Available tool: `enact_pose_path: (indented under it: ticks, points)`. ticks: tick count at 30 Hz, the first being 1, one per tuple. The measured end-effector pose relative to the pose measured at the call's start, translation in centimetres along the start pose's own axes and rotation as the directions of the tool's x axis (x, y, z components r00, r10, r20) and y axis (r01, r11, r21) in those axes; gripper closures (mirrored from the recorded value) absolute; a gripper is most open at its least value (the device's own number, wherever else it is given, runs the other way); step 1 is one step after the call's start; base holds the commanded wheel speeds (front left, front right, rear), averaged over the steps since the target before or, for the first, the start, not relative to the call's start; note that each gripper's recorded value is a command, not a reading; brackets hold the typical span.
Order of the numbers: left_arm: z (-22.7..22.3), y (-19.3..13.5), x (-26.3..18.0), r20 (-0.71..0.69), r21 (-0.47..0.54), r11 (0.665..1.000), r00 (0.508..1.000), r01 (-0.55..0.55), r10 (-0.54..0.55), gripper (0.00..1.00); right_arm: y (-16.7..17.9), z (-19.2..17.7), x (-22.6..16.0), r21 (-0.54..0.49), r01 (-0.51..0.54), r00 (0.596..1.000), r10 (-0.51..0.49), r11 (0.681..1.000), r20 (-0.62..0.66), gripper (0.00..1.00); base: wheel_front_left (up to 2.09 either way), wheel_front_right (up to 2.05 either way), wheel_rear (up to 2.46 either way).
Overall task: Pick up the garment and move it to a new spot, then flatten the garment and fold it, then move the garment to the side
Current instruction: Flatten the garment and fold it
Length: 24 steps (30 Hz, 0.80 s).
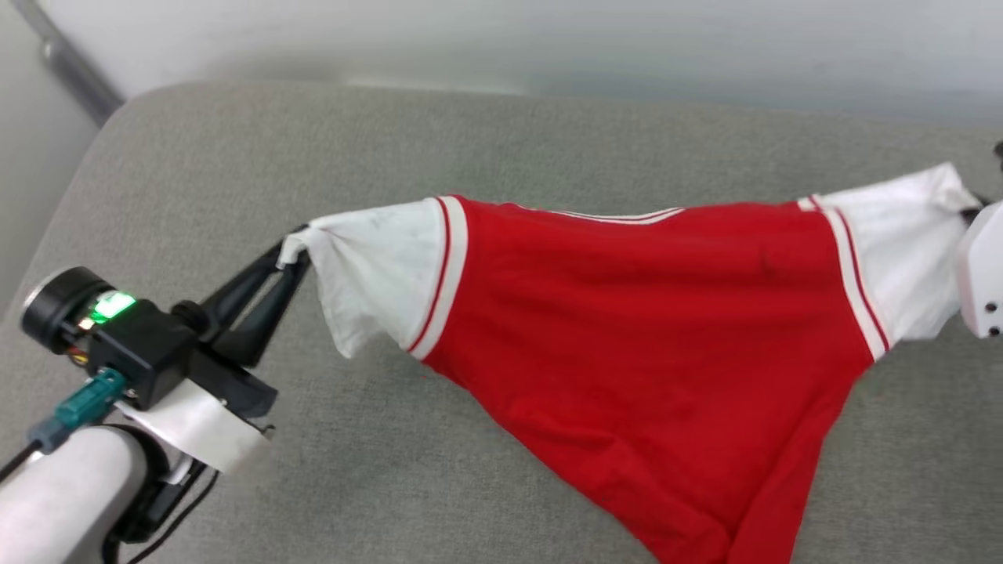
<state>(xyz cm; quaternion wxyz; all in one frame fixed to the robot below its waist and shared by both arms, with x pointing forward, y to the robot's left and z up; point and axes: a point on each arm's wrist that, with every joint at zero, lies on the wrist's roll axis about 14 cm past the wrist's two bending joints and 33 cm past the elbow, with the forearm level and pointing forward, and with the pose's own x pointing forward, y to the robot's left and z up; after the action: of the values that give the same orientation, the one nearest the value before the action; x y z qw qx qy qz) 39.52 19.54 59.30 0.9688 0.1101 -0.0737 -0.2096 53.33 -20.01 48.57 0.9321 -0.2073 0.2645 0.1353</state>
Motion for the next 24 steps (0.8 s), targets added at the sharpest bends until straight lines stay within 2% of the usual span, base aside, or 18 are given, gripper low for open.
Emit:
enact_pose_path:
  ticks: [7,10,17,24]
  points:
    - [4.5,2.4,-0.5,0.084,0.093,0.994,0.995,-0.058,0.051,1.00,-4.1,5.9,-6.0,-0.006,0.109,0.969,-0.104,0.994,0.224,1.00,0.00,0.00,0.00]
    - [7.1,3.4,-0.3,0.143,0.124,0.989,0.988,-0.083,0.065,1.00,-5.6,8.8,-9.1,0.031,0.139,0.931,-0.141,0.990,0.337,1.00,0.00,0.00,0.00]
    - [13.6,5.1,-0.4,0.291,0.186,0.972,0.953,-0.146,0.087,1.00,-7.2,13.9,-16.1,0.045,0.200,0.829,-0.193,0.979,0.525,1.00,0.00,0.00,0.00]
    - [18.0,6.5,-0.4,0.399,0.164,0.966,0.909,-0.200,0.120,1.00,-7.5,17.8,-21.0,0.077,0.210,0.725,-0.208,0.975,0.656,1.00,0.00,0.00,0.00]
